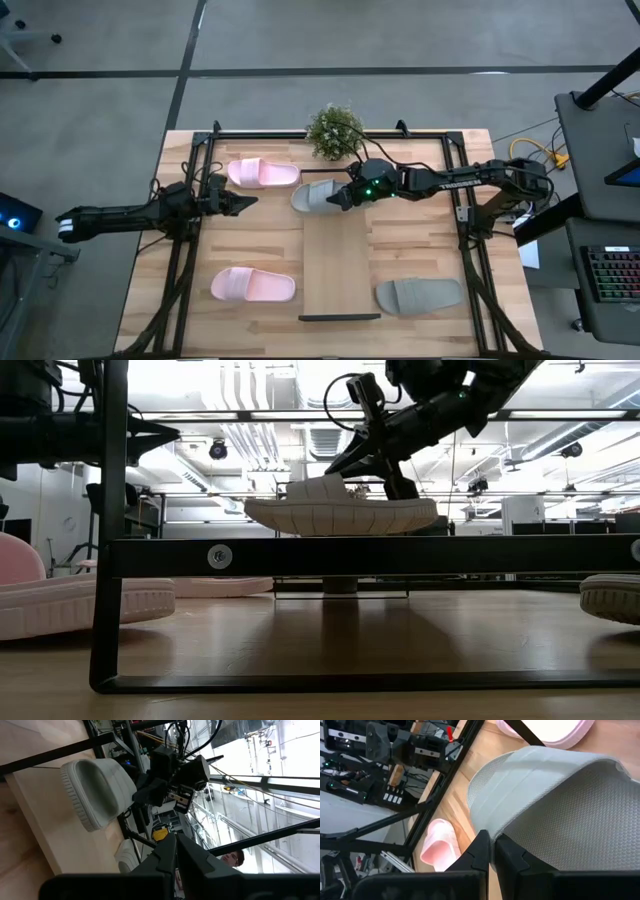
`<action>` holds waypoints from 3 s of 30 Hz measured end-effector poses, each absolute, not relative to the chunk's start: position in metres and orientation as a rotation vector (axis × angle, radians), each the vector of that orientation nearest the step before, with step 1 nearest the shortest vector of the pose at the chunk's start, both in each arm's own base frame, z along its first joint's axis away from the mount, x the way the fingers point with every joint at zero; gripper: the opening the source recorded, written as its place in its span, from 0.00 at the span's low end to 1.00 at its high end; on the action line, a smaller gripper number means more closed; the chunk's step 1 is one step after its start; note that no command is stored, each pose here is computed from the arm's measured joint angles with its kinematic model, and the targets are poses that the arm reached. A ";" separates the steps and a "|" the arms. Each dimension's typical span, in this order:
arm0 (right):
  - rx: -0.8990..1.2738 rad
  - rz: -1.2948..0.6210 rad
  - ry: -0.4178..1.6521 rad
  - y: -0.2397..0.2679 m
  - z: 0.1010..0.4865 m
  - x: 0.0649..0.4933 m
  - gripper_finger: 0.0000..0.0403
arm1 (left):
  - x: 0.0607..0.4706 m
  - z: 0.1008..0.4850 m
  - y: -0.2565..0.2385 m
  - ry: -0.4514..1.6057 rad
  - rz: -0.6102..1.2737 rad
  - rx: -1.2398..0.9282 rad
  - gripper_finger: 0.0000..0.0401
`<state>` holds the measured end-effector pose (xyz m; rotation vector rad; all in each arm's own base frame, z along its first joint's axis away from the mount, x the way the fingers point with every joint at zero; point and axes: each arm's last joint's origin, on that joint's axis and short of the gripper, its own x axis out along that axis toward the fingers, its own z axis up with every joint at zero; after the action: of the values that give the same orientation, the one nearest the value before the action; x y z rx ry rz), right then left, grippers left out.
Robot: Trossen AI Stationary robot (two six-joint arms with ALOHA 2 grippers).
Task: Pick and place slides into the shelf
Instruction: Put the top gray slide on the shelf
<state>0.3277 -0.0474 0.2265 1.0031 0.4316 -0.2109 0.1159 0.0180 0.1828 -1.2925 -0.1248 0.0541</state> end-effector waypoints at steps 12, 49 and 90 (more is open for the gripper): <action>0.995 -0.211 0.432 -0.050 0.212 0.338 0.02 | 0.116 0.183 0.018 -0.121 0.041 -1.292 0.00; 1.024 -0.260 0.462 -0.071 0.188 0.329 0.02 | 0.115 0.184 0.017 -0.117 0.030 -1.291 0.00; 1.039 -0.364 0.414 -0.083 0.188 0.327 0.23 | 0.115 0.184 0.017 -0.114 0.026 -1.291 0.00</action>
<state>0.3270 -0.0826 0.1878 1.0395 0.4137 -0.3644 0.1153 0.0171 0.1837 -1.2907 -0.1142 0.0256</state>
